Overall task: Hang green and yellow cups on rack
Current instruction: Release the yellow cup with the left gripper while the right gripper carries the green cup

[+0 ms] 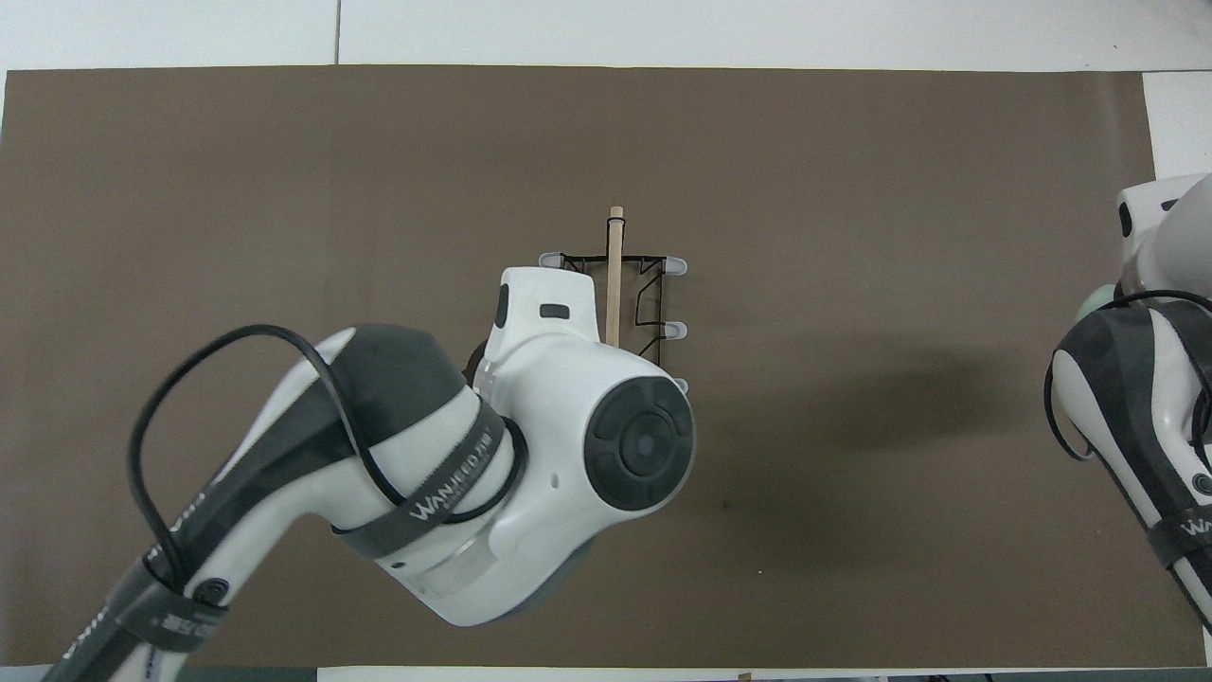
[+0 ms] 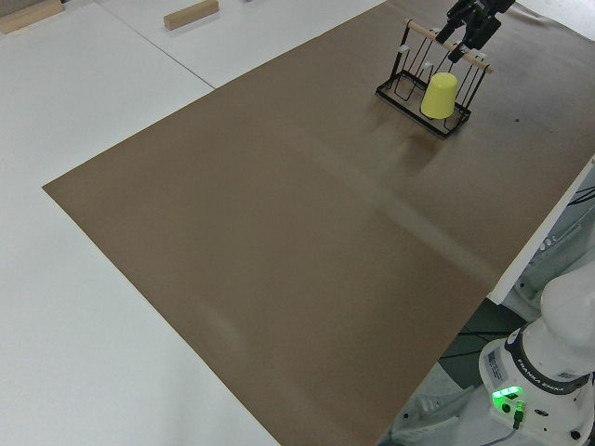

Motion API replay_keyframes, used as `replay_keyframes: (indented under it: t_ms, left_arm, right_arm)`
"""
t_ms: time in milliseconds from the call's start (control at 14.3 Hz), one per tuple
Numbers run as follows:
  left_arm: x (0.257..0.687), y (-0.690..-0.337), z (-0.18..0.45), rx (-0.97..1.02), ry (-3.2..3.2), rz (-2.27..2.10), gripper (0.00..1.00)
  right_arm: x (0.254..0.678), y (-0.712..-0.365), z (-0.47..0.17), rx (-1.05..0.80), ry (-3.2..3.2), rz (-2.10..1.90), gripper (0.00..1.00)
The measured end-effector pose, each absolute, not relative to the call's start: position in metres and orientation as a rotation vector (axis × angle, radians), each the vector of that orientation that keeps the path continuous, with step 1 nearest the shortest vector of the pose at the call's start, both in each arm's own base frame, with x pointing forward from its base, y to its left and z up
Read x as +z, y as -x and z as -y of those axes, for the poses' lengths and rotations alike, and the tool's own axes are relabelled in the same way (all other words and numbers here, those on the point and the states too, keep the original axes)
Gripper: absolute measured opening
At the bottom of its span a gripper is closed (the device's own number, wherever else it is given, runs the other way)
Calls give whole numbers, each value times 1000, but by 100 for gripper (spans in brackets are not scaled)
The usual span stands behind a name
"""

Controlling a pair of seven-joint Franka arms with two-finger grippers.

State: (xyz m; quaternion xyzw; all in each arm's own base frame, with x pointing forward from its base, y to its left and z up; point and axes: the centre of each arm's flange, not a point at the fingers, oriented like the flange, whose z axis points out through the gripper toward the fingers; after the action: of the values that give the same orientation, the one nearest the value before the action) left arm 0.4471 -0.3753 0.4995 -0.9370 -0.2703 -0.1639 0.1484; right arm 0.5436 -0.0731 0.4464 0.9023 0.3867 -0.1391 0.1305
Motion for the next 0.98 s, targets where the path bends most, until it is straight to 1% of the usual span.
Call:
replay_keyframes:
  t_ms: [140,279,419,488,628,837,977]
  left_arm:
    - [504,-476,338,-338,2788,597,100]
    - [513,-493,303,-228,2864,445,100]
    - [527,-507,265,-147,2941,344,100]
    - [535,-513,243,-112,2986,305,100]
    - [546,-526,198,-64,3065,222,100]
    - [555,-540,142,-50,3117,137,100]
    - [558,-545,117,-47,3143,87,100]
  right_arm:
    - [477,-532,50,-321,-2839,-1092,70]
    - [508,-512,30,-222,-3079,-1077,70]
    - [536,-495,6,-64,-3279,-1095,70]
    - [542,-487,-4,11,-3365,-1111,70]
    - [541,-477,-19,169,-3490,-1176,70]
    - [526,-475,-40,510,-3563,-1260,70]
    - [515,-473,-75,780,-3584,-1257,70]
